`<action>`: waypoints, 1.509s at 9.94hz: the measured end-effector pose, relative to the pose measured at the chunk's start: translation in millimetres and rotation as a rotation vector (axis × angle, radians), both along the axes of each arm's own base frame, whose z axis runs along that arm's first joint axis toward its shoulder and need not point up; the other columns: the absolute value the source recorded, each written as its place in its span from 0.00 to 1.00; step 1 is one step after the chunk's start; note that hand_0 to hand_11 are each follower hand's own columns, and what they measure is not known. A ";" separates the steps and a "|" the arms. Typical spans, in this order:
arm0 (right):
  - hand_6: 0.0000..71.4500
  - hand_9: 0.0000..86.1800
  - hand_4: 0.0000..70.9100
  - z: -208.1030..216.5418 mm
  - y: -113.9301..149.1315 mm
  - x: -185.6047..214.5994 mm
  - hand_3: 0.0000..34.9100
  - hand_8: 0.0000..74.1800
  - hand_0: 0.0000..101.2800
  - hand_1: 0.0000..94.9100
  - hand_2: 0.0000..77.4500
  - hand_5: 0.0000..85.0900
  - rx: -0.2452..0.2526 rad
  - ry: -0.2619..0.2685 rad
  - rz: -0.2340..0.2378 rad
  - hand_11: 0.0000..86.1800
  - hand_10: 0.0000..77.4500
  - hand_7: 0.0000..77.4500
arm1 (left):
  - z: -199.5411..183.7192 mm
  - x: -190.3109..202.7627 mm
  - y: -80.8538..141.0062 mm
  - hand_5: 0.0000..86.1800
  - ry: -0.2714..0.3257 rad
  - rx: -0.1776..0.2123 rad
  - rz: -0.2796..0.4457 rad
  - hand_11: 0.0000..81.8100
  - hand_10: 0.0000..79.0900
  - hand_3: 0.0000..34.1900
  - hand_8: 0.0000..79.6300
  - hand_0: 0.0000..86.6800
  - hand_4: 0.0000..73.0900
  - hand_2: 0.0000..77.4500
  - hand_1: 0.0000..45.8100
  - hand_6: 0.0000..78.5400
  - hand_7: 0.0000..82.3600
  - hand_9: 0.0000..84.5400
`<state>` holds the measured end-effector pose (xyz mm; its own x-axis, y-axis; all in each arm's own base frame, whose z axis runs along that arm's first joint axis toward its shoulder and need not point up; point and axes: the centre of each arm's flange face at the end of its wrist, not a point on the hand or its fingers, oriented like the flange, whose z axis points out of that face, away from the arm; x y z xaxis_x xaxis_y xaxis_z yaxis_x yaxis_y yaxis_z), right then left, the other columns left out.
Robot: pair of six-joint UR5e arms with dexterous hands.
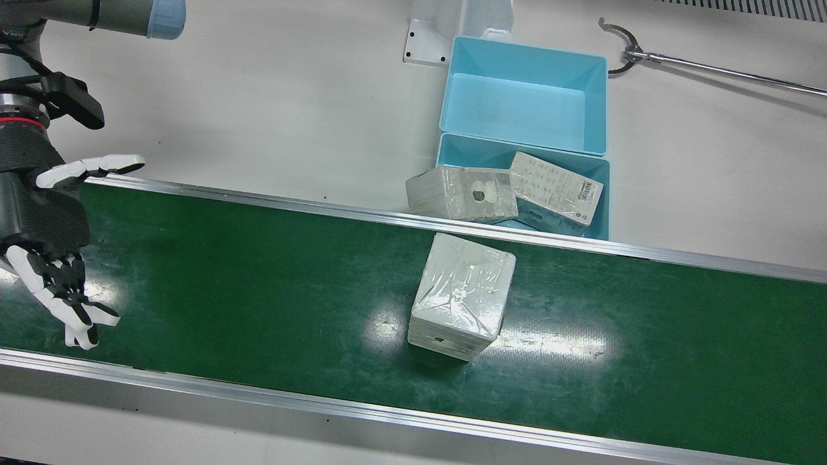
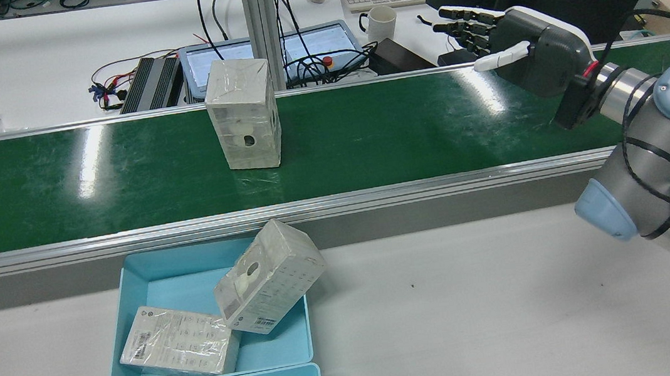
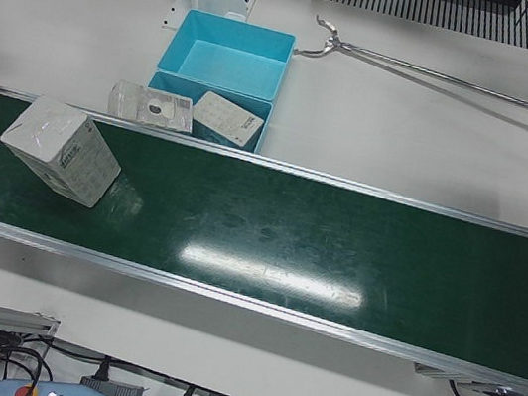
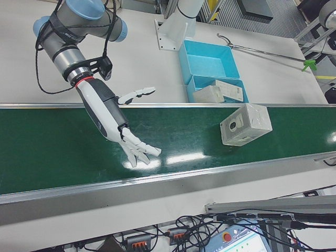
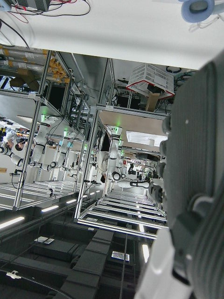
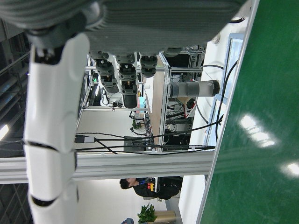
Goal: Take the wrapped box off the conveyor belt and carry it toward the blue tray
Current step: 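Move the right hand along the belt toward the wrapped white box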
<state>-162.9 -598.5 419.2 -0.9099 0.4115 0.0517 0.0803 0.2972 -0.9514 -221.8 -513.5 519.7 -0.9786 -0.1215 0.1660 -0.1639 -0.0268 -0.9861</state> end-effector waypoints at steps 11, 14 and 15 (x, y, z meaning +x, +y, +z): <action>0.08 0.04 0.09 -85.2 -9.0 -125.1 0.00 0.06 0.47 0.16 0.11 0.15 0.070 0.074 -0.028 0.01 0.00 0.23 | 0.0 0.0 0.0 0.01 0.000 0.000 0.000 0.01 0.00 0.00 0.01 0.00 0.00 0.01 0.00 0.01 0.01 0.01; 0.08 0.04 0.09 -84.8 7.0 -159.5 0.00 0.04 0.47 0.17 0.11 0.15 0.065 0.078 -0.033 0.01 0.00 0.24 | 0.0 0.0 0.0 0.01 0.000 0.000 0.000 0.01 0.01 0.00 0.01 0.00 0.00 0.01 0.00 0.01 0.01 0.01; 0.08 0.04 0.09 -86.7 9.8 -166.9 0.00 0.04 0.47 0.17 0.11 0.15 0.064 0.077 -0.029 0.01 0.00 0.24 | 0.0 0.0 0.0 0.01 0.000 0.000 0.000 0.01 0.00 0.00 0.01 0.00 0.00 0.01 0.00 0.01 0.01 0.01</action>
